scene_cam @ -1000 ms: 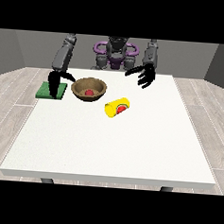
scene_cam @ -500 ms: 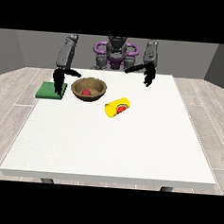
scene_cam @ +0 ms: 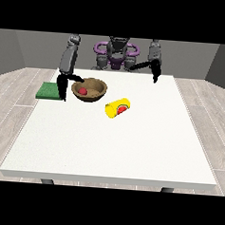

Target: Pick the cup and pour the ball into the bowl, then pick the bowl and place it on the pad

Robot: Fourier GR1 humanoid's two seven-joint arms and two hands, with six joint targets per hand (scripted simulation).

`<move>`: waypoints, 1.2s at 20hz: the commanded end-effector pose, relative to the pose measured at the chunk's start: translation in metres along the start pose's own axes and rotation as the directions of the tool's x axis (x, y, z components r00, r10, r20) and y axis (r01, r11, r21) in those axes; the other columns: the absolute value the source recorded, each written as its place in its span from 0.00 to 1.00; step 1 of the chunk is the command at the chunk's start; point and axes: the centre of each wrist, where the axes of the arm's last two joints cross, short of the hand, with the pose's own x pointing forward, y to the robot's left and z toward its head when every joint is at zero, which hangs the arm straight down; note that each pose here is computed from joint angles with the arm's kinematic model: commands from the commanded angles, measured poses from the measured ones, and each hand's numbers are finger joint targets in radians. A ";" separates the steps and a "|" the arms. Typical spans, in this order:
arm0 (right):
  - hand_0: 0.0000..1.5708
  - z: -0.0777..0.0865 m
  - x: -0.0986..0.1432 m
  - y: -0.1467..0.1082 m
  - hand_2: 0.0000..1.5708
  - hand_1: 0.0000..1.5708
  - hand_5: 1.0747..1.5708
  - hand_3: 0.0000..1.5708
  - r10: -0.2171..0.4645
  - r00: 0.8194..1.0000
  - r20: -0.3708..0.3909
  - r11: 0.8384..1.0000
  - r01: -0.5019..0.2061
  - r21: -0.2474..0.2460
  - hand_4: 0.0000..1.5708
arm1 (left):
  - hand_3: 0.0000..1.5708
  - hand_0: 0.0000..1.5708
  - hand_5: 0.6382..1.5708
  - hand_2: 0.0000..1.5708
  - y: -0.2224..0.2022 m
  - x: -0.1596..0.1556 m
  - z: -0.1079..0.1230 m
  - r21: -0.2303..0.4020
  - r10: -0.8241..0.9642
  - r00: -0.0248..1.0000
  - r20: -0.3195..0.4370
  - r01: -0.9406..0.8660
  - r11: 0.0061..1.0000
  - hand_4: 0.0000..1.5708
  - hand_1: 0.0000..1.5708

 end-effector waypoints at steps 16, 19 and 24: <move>0.00 -0.017 -0.020 0.058 0.00 0.00 0.96 0.00 -0.069 0.971 -0.229 0.995 0.051 -0.084 0.24 | 0.00 0.00 0.99 0.00 0.030 -0.013 0.006 -0.012 0.018 0.994 -0.105 -0.020 1.000 0.00 0.00; 1.00 0.016 -0.046 0.042 1.00 1.00 0.97 1.00 0.120 0.914 -0.388 0.981 -0.170 -0.098 0.61 | 0.00 0.00 1.00 0.00 0.009 -0.011 0.011 -0.032 0.038 0.995 -0.096 -0.042 0.999 0.00 0.00; 1.00 -0.005 -0.024 0.038 1.00 1.00 0.96 1.00 0.157 0.897 -0.414 0.965 -0.228 -0.129 0.66 | 0.00 0.00 1.00 0.00 0.030 -0.025 0.017 -0.022 0.044 0.991 -0.124 -0.048 0.999 0.00 0.00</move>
